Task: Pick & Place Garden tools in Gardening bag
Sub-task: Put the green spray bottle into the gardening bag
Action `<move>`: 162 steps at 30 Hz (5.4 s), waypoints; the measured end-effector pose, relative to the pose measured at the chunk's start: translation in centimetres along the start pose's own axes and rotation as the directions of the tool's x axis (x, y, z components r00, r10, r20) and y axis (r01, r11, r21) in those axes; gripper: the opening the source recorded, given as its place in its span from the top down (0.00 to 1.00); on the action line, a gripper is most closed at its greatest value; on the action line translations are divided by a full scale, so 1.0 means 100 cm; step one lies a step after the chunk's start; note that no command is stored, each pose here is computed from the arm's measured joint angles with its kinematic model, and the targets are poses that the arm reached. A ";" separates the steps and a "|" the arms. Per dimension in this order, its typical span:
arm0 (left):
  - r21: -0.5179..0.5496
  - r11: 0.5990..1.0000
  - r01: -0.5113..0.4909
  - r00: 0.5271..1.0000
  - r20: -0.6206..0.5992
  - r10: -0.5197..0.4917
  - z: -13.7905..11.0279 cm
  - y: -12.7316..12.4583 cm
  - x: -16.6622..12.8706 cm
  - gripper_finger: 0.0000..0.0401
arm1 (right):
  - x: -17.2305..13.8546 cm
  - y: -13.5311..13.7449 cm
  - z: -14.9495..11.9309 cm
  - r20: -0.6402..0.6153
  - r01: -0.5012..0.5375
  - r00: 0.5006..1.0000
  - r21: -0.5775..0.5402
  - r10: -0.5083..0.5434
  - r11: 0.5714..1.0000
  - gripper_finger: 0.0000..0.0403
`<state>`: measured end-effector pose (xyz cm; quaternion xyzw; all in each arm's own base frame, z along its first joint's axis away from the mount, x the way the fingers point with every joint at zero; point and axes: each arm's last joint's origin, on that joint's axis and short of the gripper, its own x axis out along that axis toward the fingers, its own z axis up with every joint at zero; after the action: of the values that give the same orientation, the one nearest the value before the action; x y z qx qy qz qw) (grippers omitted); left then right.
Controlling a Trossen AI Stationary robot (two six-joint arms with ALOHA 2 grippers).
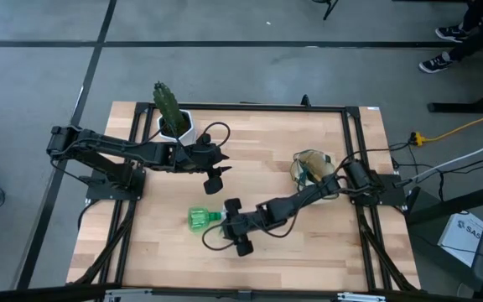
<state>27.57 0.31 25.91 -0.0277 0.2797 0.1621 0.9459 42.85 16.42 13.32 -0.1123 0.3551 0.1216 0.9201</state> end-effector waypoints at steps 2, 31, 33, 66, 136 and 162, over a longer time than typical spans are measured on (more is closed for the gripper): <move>0.000 1.000 0.000 1.000 0.000 0.000 0.000 0.000 0.000 0.61 | 0.000 -0.001 0.000 -0.004 0.000 1.000 0.001 0.000 1.000 0.48; 0.000 1.000 0.000 1.000 0.000 0.000 0.000 0.000 0.000 0.61 | 0.018 -0.004 -0.013 -0.013 0.006 1.000 0.022 -0.006 1.000 0.70; 0.000 1.000 0.000 1.000 0.000 0.000 0.000 0.000 0.000 0.61 | 0.018 -0.004 -0.013 -0.013 0.005 1.000 0.022 -0.005 1.000 0.78; 0.000 1.000 0.000 1.000 0.001 0.000 0.000 0.000 0.000 0.61 | -0.095 0.010 -0.016 -0.541 -0.029 0.811 0.341 0.222 0.940 0.93; 0.000 1.000 0.000 1.000 0.000 0.000 0.000 0.000 0.000 0.61 | -0.174 0.084 -0.026 -0.494 0.495 0.831 0.445 -0.257 0.746 0.91; 0.000 1.000 0.000 1.000 0.000 0.000 0.000 0.000 0.000 0.61 | -0.126 0.049 -0.092 -0.498 0.519 0.819 0.431 -0.285 0.738 0.19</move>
<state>27.56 0.31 25.92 -0.0277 0.2796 0.1621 0.9459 26.56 16.57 14.65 0.0584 0.5207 -0.2177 0.8234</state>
